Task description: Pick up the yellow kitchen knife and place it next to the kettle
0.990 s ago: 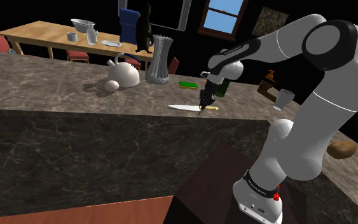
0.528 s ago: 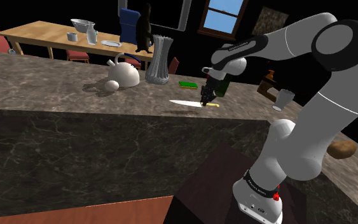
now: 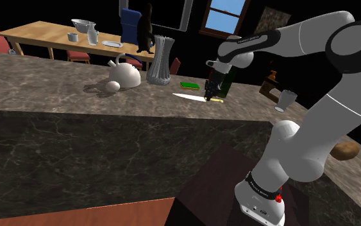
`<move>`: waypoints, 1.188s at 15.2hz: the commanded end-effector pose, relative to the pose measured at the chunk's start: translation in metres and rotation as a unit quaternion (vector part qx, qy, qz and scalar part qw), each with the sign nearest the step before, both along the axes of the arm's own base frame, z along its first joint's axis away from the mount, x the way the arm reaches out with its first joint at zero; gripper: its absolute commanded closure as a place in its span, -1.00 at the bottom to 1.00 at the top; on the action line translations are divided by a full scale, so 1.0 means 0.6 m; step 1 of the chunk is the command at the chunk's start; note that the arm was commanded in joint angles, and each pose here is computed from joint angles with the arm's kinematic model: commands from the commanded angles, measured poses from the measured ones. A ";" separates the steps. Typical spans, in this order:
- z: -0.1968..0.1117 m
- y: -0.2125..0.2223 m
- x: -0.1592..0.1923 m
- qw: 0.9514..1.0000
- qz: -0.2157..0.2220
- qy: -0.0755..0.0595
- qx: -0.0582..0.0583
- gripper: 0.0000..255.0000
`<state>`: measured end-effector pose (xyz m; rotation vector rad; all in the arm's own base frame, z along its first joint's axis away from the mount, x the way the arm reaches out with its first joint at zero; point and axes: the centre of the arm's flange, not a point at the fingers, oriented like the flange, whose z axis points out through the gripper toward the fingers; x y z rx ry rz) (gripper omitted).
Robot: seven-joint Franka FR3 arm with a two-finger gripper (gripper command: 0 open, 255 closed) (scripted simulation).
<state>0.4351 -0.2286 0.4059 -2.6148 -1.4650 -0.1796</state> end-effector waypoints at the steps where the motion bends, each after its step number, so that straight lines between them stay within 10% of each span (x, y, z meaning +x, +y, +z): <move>1: 0.018 0.000 0.000 1.000 0.000 0.000 0.000 1.00; 18: 0.167 0.000 0.000 1.000 0.000 0.000 0.000 1.00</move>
